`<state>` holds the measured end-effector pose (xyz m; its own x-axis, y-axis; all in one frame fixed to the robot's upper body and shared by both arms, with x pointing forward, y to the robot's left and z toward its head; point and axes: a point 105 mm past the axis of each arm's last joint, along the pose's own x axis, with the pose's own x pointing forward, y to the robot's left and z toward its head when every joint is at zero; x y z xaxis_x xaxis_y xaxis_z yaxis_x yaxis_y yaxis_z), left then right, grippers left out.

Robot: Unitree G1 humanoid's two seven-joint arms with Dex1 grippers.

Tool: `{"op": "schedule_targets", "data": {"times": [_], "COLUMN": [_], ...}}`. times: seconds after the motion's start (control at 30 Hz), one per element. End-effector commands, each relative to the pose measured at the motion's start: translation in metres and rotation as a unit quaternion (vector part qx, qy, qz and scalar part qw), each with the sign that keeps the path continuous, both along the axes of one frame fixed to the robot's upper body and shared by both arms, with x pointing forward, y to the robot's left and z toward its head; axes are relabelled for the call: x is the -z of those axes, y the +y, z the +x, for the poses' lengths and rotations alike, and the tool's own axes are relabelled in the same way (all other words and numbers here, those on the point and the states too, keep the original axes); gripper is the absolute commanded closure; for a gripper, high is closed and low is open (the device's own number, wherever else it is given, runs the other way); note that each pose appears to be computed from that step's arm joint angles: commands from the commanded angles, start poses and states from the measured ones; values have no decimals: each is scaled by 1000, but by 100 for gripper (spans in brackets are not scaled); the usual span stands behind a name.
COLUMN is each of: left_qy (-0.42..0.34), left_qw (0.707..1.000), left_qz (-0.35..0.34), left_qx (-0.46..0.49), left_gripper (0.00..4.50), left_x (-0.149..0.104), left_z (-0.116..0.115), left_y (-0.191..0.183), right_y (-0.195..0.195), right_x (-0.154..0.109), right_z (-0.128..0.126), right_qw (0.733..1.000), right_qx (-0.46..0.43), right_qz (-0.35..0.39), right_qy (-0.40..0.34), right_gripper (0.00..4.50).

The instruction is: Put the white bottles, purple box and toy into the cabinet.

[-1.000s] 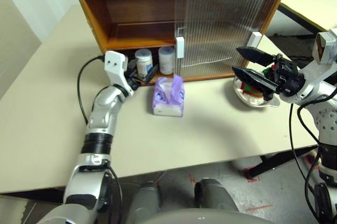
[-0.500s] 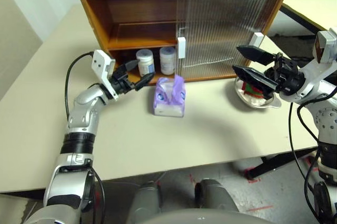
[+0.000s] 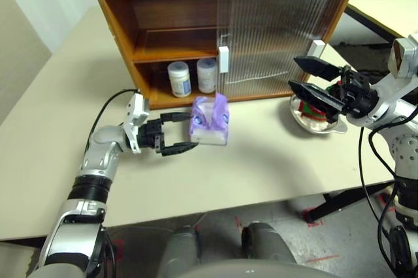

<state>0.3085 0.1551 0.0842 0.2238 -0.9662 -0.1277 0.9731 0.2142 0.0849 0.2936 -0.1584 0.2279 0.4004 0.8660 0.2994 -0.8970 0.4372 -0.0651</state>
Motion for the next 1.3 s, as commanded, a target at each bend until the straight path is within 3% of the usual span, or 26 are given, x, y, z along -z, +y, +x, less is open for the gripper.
{"op": "schedule_targets", "data": {"times": [0.03, 0.37, 0.83, 1.2, 1.3], "left_qy": [-6, -22, -1, 6, 8], "left_qw": [1000, 1000, 999, 999, 999], "left_qz": [15, 2, 42, 52, 50], "left_qx": [8, 16, -4, -15, -17], "left_gripper": [1, 1, 1, 1, 62], "left_x": [4, 1, 27, 34, 34], "left_z": [6, 18, 28, 31, 31], "left_y": [-2, -16, -21, -21, -20], "right_y": [1, -1, -2, -3, -4], "right_x": [-5, -5, -5, -6, -6], "right_z": [-3, -5, -7, -8, -8], "right_qw": [1000, 1000, 1000, 1000, 1000], "right_qx": [-1, 4, 9, 14, 14], "right_qz": [-5, -6, -5, -6, -7], "right_qy": [-9, -8, -9, -10, -10], "right_gripper": [0, 0, 0, 0, 0]}}
